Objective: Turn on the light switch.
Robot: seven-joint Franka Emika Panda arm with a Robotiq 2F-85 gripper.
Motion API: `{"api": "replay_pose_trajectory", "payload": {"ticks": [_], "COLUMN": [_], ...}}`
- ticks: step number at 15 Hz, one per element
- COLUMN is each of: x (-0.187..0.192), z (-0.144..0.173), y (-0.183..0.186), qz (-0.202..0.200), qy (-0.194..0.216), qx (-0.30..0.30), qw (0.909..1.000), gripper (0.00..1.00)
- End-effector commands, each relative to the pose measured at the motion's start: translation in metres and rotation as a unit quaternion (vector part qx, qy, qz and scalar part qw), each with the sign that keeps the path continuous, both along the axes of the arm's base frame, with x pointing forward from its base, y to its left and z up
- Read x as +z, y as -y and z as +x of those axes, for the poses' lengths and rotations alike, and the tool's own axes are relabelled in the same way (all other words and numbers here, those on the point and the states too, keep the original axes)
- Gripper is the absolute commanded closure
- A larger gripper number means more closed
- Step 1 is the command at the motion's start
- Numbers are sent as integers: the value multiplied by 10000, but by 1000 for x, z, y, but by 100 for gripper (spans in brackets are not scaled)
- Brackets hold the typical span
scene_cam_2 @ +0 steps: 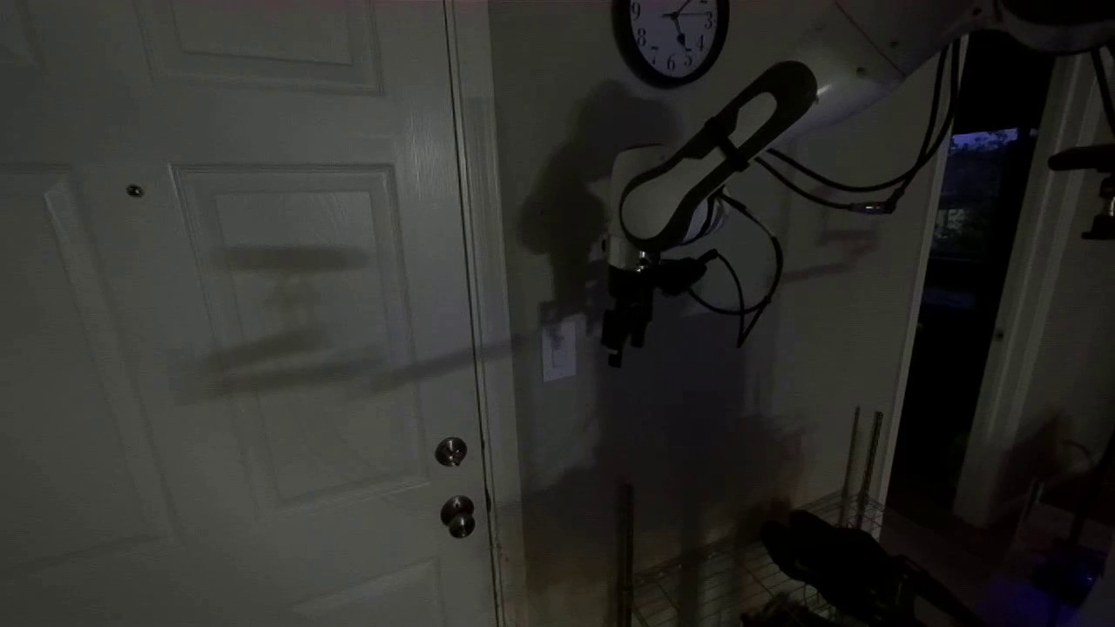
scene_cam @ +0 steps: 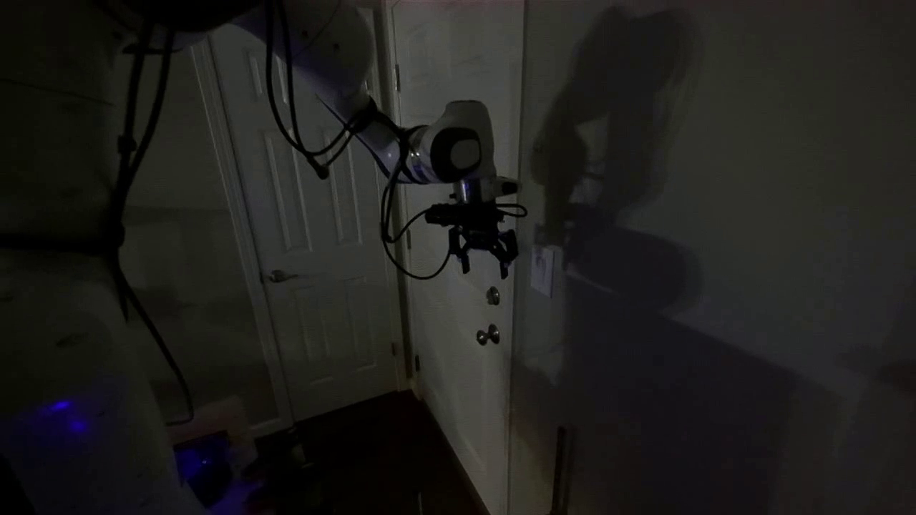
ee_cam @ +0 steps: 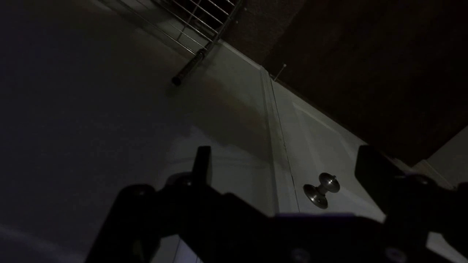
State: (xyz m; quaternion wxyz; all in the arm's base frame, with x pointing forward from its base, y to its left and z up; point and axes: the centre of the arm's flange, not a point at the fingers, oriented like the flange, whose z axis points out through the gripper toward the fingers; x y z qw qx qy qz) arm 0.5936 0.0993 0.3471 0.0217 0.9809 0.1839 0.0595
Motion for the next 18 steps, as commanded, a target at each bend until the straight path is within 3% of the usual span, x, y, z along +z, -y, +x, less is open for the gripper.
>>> {"api": "replay_pose_trajectory", "payload": {"ticks": [1,4,13,14,18], "x": [-4,-4,-10,-8,-10], "z": [8,13,46,37,44], "y": [-15,-21,-20,-18,-16], "qz": [-79,-161,-258,-218,-207], "qy": [200,433,685,569,591], "qx": [-139,-362,-1331,-1120,-1238], "qw": [9997,9983,9884,9918,9903], "gripper": [5,0,0,0,0]}}
